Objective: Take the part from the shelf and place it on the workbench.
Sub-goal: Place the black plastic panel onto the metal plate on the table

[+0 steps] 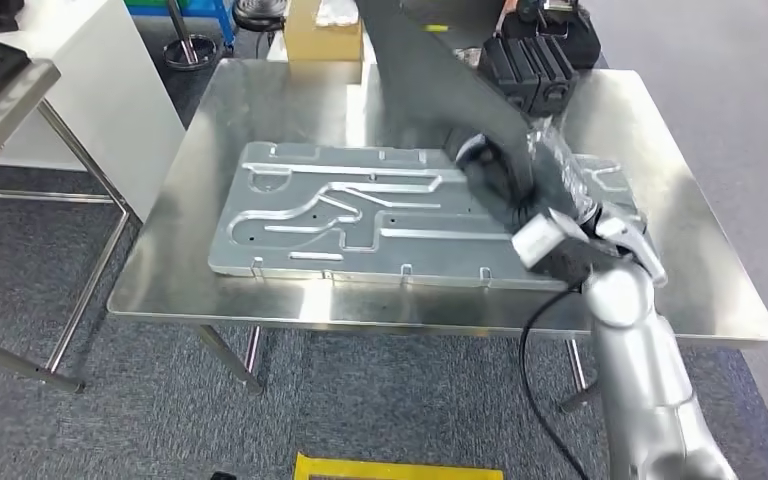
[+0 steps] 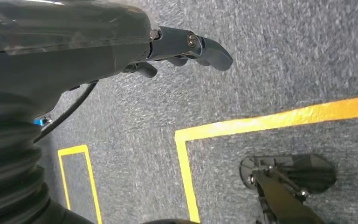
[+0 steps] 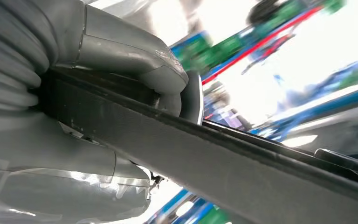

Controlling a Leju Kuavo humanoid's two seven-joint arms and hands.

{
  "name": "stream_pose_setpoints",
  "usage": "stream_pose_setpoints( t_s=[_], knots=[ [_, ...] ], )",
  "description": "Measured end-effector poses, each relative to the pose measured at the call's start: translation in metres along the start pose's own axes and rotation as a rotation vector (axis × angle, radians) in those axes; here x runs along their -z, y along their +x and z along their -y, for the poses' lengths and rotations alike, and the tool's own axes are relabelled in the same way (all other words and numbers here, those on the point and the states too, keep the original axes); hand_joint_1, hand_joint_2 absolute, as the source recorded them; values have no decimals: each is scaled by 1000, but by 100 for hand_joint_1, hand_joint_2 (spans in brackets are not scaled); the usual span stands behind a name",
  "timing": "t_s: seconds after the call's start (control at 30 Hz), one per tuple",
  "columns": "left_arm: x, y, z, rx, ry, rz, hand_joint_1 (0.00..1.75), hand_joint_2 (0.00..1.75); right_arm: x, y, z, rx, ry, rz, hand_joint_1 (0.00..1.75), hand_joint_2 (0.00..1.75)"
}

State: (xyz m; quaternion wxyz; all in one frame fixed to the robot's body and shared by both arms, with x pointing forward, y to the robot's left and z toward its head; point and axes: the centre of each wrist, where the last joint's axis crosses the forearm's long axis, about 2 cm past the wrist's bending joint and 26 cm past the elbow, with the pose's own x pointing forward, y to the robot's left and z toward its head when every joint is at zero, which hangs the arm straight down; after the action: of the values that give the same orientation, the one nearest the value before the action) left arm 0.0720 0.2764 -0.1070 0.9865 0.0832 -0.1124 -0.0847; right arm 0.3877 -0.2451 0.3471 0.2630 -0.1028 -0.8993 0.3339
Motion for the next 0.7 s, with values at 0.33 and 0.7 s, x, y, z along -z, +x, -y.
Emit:
stream_pose_setpoints(
  t_s=[0.33, 0.7],
  knots=[
    [-1, -3, 2, -13, -5, 7, 0, 175, 10, -62, 13, -310, 67, -308, 175, 175],
    [-1, 0, 4, -14, -15, 19, 0, 175, -3, -124, 10, -771, 289, -601, 175, 175]
  ],
)
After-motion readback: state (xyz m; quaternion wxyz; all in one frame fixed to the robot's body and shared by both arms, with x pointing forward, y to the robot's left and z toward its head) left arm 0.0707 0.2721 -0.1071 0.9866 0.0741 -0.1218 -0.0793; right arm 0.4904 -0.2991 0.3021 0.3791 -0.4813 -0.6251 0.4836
